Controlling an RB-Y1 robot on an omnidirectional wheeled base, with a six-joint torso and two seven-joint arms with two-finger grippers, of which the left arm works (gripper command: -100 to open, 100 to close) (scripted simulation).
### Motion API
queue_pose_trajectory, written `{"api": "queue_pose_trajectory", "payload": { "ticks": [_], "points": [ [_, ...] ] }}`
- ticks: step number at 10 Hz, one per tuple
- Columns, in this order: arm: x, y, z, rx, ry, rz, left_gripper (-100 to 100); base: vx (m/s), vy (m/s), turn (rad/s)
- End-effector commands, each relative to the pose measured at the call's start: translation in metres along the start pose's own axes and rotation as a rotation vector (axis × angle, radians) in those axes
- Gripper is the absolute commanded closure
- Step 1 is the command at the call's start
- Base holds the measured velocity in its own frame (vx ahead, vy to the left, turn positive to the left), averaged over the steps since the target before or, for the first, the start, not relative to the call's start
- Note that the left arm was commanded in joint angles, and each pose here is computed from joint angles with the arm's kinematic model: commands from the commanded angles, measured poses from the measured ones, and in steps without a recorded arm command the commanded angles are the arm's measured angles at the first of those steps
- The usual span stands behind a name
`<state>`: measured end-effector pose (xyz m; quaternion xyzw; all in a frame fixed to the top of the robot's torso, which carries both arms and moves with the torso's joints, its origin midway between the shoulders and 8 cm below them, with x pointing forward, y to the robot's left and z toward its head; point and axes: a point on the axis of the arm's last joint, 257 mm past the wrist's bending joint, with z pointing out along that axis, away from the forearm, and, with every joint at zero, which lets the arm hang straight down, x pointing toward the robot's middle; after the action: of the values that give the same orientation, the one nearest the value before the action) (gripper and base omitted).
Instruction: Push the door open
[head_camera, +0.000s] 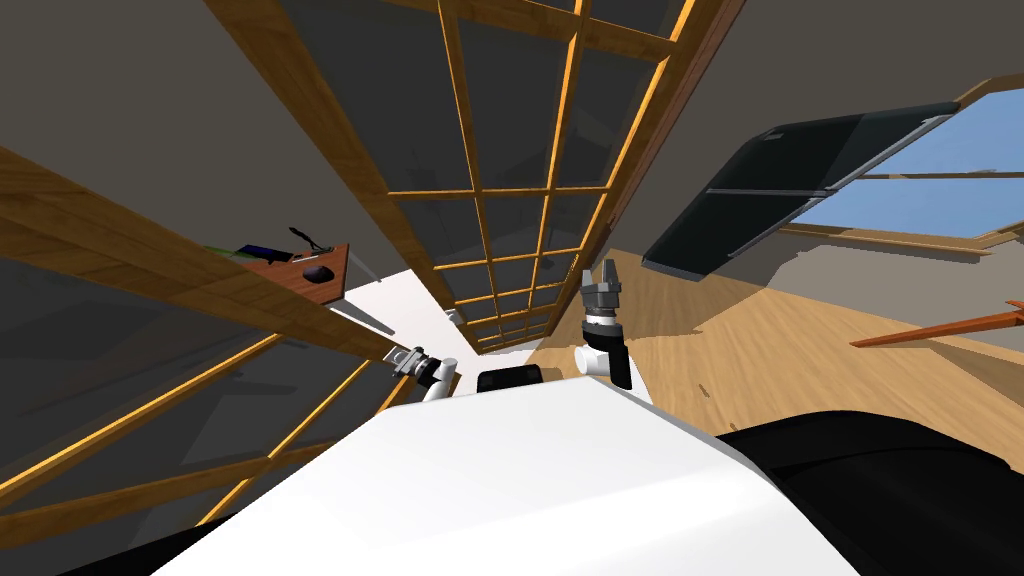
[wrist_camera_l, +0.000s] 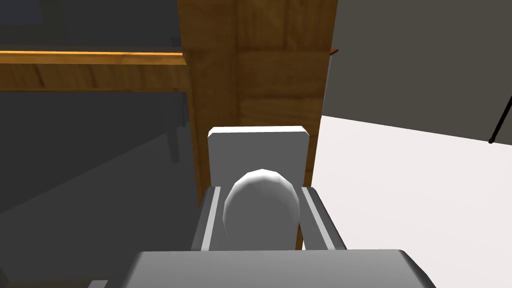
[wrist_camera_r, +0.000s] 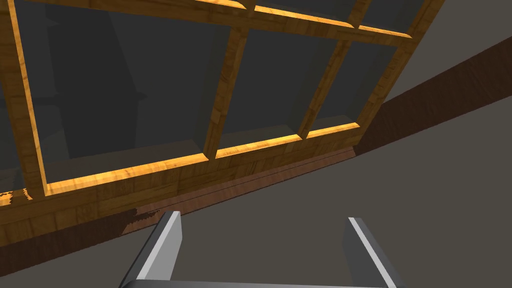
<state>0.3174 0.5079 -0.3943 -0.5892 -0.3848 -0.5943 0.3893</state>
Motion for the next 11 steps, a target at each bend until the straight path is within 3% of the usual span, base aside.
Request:
{"api": "queue_pose_trajectory", "payload": {
  "ticks": [1, 2, 3, 5, 6, 11],
  "points": [
    [-0.002, -0.009, -0.0020, 0.039, -0.004, 0.000, 100, 0.134, 0.114, 0.006],
    [-0.002, -0.004, -0.0018, 0.019, -0.006, 0.001, 100, 0.058, 0.052, 0.000],
    [0.005, -0.021, 0.0086, 0.072, 0.020, 0.007, 100, 0.025, 0.120, -0.121],
    [0.005, -0.021, 0.0086, 0.072, 0.020, 0.007, 100, -0.004, 0.101, -0.041],
    [0.007, -0.028, 0.0117, 0.095, 0.029, 0.009, 100, -0.022, 0.077, -0.057],
    [0.010, -0.040, 0.0152, 0.135, 0.041, 0.012, 100, -0.005, 0.055, -0.034]
  ]
}}
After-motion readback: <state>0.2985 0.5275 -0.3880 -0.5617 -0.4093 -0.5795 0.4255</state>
